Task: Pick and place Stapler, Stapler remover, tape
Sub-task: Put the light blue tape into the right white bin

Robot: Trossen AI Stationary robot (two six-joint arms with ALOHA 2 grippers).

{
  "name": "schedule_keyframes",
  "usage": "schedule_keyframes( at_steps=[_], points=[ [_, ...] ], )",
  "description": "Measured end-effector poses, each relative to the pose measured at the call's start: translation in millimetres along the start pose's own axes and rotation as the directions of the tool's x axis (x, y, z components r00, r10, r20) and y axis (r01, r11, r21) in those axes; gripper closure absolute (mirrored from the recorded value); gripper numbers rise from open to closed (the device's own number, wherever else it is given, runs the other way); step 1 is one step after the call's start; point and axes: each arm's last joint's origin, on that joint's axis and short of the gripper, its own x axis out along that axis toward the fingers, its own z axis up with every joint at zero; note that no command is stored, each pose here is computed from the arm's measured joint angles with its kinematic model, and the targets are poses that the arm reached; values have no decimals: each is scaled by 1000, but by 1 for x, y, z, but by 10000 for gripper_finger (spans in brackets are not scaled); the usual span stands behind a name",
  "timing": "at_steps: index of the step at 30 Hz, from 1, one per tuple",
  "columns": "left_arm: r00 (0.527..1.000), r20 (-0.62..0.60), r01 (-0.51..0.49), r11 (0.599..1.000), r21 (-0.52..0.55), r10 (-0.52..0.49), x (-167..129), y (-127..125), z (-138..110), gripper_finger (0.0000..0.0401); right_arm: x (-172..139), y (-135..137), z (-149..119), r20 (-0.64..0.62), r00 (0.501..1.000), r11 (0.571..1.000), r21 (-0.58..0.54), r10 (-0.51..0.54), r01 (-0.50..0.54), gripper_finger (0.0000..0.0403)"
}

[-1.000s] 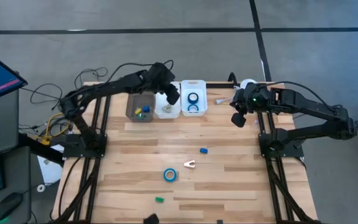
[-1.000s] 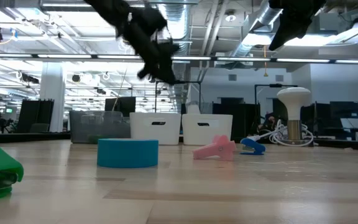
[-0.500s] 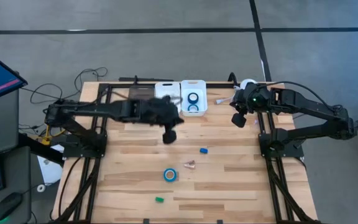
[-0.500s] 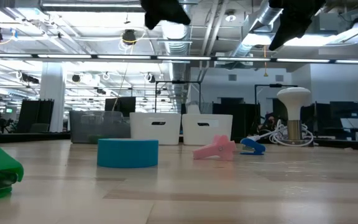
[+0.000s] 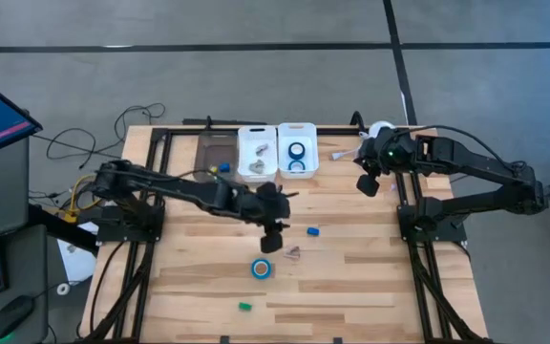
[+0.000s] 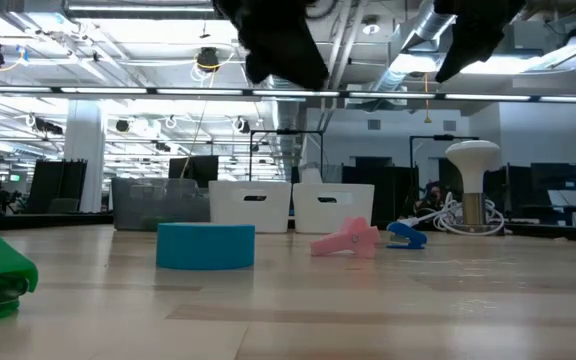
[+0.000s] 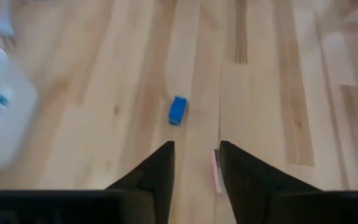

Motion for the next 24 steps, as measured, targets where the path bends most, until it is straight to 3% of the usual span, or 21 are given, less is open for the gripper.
schedule_keyframes(
  at_steps=[9,15,24],
  points=[
    [996,-84,15,984,-175,-30,38,-18,-18,260,-14,-6,-10,-6,998,994,-97,-55,54,402],
    [996,-49,65,976,-209,-77,44,-32,-19,260,-26,-11,-14,52,996,995,-72,-67,71,402],
    [990,-88,84,970,-229,-107,40,-49,-27,260,-32,-11,-16,82,995,998,-36,-54,57,402]
  ],
)
